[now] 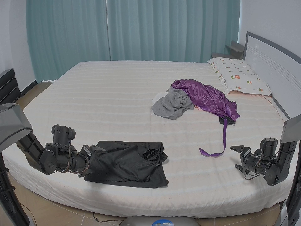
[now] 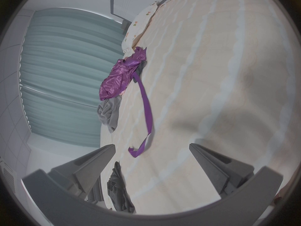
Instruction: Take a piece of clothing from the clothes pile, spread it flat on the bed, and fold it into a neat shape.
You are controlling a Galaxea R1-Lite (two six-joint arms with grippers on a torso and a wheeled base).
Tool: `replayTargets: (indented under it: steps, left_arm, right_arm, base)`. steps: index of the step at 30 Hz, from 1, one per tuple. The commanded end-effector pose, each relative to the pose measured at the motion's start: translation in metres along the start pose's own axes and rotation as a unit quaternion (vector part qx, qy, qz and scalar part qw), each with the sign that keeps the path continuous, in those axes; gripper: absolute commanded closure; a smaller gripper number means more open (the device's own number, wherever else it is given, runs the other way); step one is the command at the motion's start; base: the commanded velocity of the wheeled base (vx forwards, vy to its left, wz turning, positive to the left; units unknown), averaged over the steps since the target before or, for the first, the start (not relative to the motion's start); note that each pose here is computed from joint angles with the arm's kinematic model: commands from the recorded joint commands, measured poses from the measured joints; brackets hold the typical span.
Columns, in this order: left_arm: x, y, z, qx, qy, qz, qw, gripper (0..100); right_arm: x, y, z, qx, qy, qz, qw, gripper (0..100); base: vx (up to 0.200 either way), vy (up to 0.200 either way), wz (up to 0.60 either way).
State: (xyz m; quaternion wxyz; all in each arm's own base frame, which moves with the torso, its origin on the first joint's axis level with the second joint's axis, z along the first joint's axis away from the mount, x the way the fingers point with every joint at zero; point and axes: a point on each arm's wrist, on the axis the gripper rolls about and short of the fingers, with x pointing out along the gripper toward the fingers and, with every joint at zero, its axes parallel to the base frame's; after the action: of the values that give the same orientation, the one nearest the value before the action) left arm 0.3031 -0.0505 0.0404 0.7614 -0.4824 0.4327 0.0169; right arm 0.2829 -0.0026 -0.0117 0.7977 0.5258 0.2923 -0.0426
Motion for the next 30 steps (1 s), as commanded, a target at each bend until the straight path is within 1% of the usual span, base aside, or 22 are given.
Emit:
replayTargets:
  steps: [1,6,7,11,14,15,16,19,21,22,23,24,25,27,29,30]
  left_arm:
    - [-0.004,0.010,-0.004,-0.008,0.005,0.013,0.9999,0]
    - [-0.007,0.012,-0.003,-0.007,-0.004,0.004,1.0000,0]
    - [-0.010,0.012,-0.003,-0.005,-0.008,-0.005,0.9999,0]
    - [-0.009,0.011,0.000,-0.004,-0.018,-0.020,0.9996,0]
    - [-0.011,0.011,-0.001,-0.001,-0.008,-0.036,0.9993,0]
    - [-0.014,0.013,-0.004,0.002,0.003,-0.049,0.9988,0]
    - [-0.015,0.013,-0.005,0.003,0.005,-0.053,0.9986,0]
    - [-0.013,0.013,-0.006,0.000,0.006,-0.054,0.9985,0]
    - [-0.013,0.013,-0.005,-0.008,0.007,-0.056,0.9984,0]
    - [-0.013,0.013,-0.005,-0.008,0.007,-0.056,0.9984,0]
    - [-0.013,0.012,-0.004,-0.013,0.008,-0.058,0.9982,0]
    - [-0.012,0.012,-0.004,-0.013,0.008,-0.058,0.9982,0]
    - [-0.012,0.012,-0.004,-0.013,0.008,-0.058,0.9982,0]
    - [-0.011,0.012,-0.003,-0.012,0.008,-0.058,0.9982,0]
    - [-0.011,0.012,-0.004,-0.012,0.008,-0.058,0.9982,0]
    - [-0.011,0.012,-0.004,-0.012,0.008,-0.058,0.9982,0]
  right_arm:
    - [-0.002,-0.001,-0.001,0.001,-0.001,0.003,1.0000,0]
    - [-0.004,0.002,-0.007,-0.004,0.008,0.003,1.0000,0]
    - [-0.007,0.003,-0.010,-0.008,0.009,0.007,0.9999,0]
    - [-0.011,0.008,-0.016,-0.022,0.010,0.022,0.9995,0]
    - [-0.012,0.010,-0.027,-0.030,0.024,0.024,0.9990,0]
    - [-0.011,0.016,-0.044,-0.048,0.046,0.027,0.9974,0]
    - [-0.012,0.018,-0.051,-0.055,0.049,0.026,0.9969,0]
    - [-0.015,0.033,-0.075,-0.096,0.035,0.030,0.9944,0]
    - [-0.019,0.044,-0.091,-0.129,0.039,0.042,0.9899,0]
    - [-0.019,0.044,-0.091,-0.129,0.039,0.042,0.9899,0]
    - [-0.020,0.053,-0.106,-0.162,0.053,0.058,0.9837,0]
    - [-0.019,0.055,-0.110,-0.172,0.060,0.060,0.9814,0]
    - [-0.017,0.060,-0.120,-0.197,0.072,0.066,0.9756,0]
    - [-0.009,0.063,-0.135,-0.239,0.084,0.048,0.9663,0]
    - [-0.003,0.069,-0.147,-0.269,0.076,0.031,0.9597,0]
    - [-0.001,0.075,-0.154,-0.280,0.076,0.031,0.9566,0]
  base:
    - [0.000,0.200,0.00]
    - [0.000,0.200,0.00]
    - [0.000,0.000,0.00]
    - [0.000,0.000,0.00]
    - [0.000,0.000,0.00]
    - [0.000,0.000,0.00]
    - [0.000,0.000,0.00]
    - [0.000,0.000,0.00]
    - [0.000,0.100,0.00]
    - [0.000,0.200,0.00]
    - [0.000,0.200,0.00]
    - [0.000,0.200,0.00]
    - [0.000,0.200,0.00]
    - [0.000,0.200,0.00]
    - [0.000,0.200,0.00]
    - [0.000,0.200,0.00]
